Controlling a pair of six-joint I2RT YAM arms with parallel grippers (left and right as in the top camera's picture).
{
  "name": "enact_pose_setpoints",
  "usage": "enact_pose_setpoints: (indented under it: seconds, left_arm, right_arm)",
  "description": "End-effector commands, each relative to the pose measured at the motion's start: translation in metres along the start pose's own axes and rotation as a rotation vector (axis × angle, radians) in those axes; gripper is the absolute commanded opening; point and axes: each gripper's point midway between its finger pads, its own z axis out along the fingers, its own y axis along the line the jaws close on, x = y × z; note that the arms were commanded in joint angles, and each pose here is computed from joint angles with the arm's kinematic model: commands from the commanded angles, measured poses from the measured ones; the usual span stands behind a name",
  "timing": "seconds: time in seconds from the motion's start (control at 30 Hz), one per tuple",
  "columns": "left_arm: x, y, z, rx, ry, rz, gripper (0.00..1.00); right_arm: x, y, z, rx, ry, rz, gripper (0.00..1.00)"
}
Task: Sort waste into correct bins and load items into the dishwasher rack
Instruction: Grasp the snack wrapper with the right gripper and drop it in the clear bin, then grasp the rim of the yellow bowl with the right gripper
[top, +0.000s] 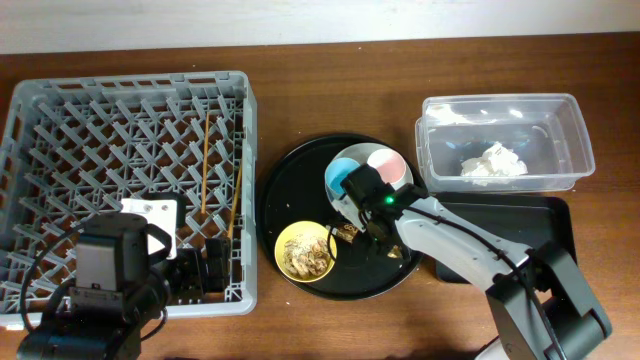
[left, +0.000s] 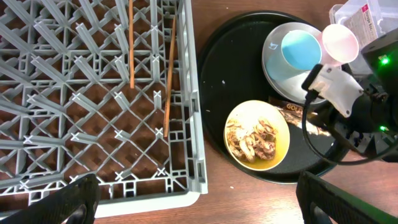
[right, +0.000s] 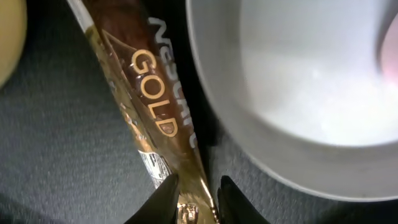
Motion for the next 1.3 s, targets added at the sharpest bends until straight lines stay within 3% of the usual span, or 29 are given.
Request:
enact_pose_setpoints:
  seconds: [0.0,0.03,0.13,0.3,0.4,0.5,0.57,0.63,0.77,0.83,0.87,0.93,1.0,1.07,1.1,1.13,1.17,1.27]
  left_arm:
    - [-0.001,0.0,-0.002,-0.003,-0.009,-0.007,0.99]
    - [-0.001,0.0,-0.002,-0.003,-0.009,-0.007,0.99]
    - [-0.001,0.0,-0.002,-0.003,-0.009,-0.007,0.99]
    - [-0.001,0.0,-0.002,-0.003,-0.009,-0.007,1.0]
    - [-0.001,0.0,-0.002,-0.003,-0.009,-0.007,1.0]
    - [-0.001,0.0,-0.002,-0.003,-0.009,-0.007,0.99]
    - [-0.001,0.0,-0.002,-0.003,-0.009,-0.007,0.99]
    - [-0.001,0.0,-0.002,-0.003,-0.009,-0.007,0.99]
    - [-0.001,0.0,-0.002,-0.003,-0.009,-0.007,0.99]
    - [-0.001,0.0,-0.002,-0.003,-0.009,-0.007,0.99]
    - [-0.001,0.0,-0.002,-0.003,-0.009,-0.007,0.99]
    - [-0.001,0.0,-0.002,-0.003,-0.009,-0.007,0.99]
    - [-0.001,0.0,-0.002,-0.003,-0.009,-0.007,0.99]
    - [-0.001,0.0,-0.002,-0.003,-0.009,-0.007,0.99]
    - [-0.001,0.0,-0.002,-0.003,-0.009,-0.007,0.99]
    - [-0.001,0.0,-0.002,-0.003,-0.009,-0.007,0.99]
    - [-0.001,0.0,-0.002,-0.003,-0.009,-0.007,0.99]
    - [-0.001,0.0,-0.002,-0.003,-0.009,-0.007,0.99]
  right_arm:
    - [0.011,0.01,0.003,-0.055,0.04,0.01,0.15]
    - [0.012,0.012,0.003,-0.068,0.044,0.01,0.04]
    - [0.011,0.013,-0.031,-0.097,0.078,0.018,0.04]
    - [-0.027,-0.013,-0.144,-0.021,-0.148,0.114,0.04]
    - [-0.025,-0.084,-0.183,0.055,-0.337,0.489,0.04]
    - [0.0,-0.178,-0.176,0.118,-0.418,0.939,0.04]
    - [0.019,-0.232,-0.153,0.068,-0.457,1.264,0.04]
    - [0.02,-0.258,-0.11,-0.026,-0.436,1.476,0.04]
    - [0.01,-0.271,-0.063,-0.1,-0.404,1.712,0.04]
    - [0.005,-0.272,-0.078,-0.133,-0.448,1.634,0.35]
    - [-0.003,-0.27,-0.112,-0.166,-0.523,1.488,0.49]
    - [0.0,-0.255,-0.156,-0.159,-0.554,1.396,0.54]
    - [-0.007,-0.202,-0.202,-0.26,-0.575,1.164,0.53]
    - [-0.017,-0.118,-0.233,-0.311,-0.526,0.914,0.44]
    - [-0.027,-0.073,-0.235,-0.33,-0.473,0.789,0.27]
    - [-0.04,-0.029,-0.225,-0.332,-0.404,0.653,0.11]
    - [-0.047,0.003,-0.211,-0.317,-0.345,0.551,0.06]
    - [-0.064,0.062,-0.153,-0.202,-0.198,0.415,0.04]
